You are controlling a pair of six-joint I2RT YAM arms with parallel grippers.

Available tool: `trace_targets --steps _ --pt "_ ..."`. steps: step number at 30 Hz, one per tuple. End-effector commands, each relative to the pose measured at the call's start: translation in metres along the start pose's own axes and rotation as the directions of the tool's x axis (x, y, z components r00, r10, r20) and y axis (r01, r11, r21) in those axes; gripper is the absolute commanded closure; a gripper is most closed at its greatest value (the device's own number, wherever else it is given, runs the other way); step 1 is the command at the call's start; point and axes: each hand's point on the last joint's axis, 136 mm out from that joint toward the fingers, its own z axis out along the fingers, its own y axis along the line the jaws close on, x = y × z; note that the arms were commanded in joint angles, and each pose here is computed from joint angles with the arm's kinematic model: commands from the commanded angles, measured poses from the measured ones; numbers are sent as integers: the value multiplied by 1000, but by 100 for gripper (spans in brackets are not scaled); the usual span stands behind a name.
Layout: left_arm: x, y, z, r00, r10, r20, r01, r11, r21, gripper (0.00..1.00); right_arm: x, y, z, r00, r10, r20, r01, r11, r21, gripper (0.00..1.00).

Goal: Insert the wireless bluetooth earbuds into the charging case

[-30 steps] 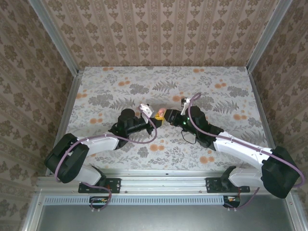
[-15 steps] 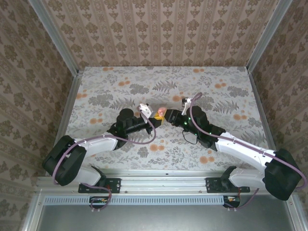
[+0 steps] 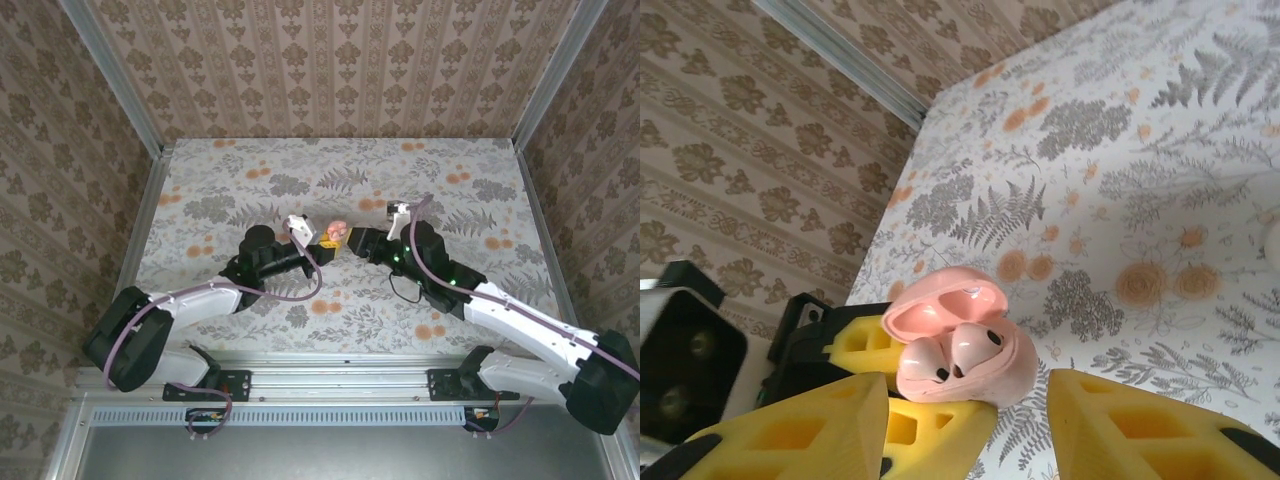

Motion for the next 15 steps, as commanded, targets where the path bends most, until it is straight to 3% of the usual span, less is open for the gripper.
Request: trace_targets --steps 1,10,15 --pt "-11 -6 -5 999 43 29 -43 999 32 100 -10 5 -13 993 -114 17 114 993 14 52" --pt "-14 -25 -11 994 100 34 -103 987 123 100 1 16 -33 915 -402 -30 400 914 -67 55" --pt "-12 -38 -17 991 134 14 -134 972 192 100 4 19 -49 813 -582 21 580 808 -104 34"
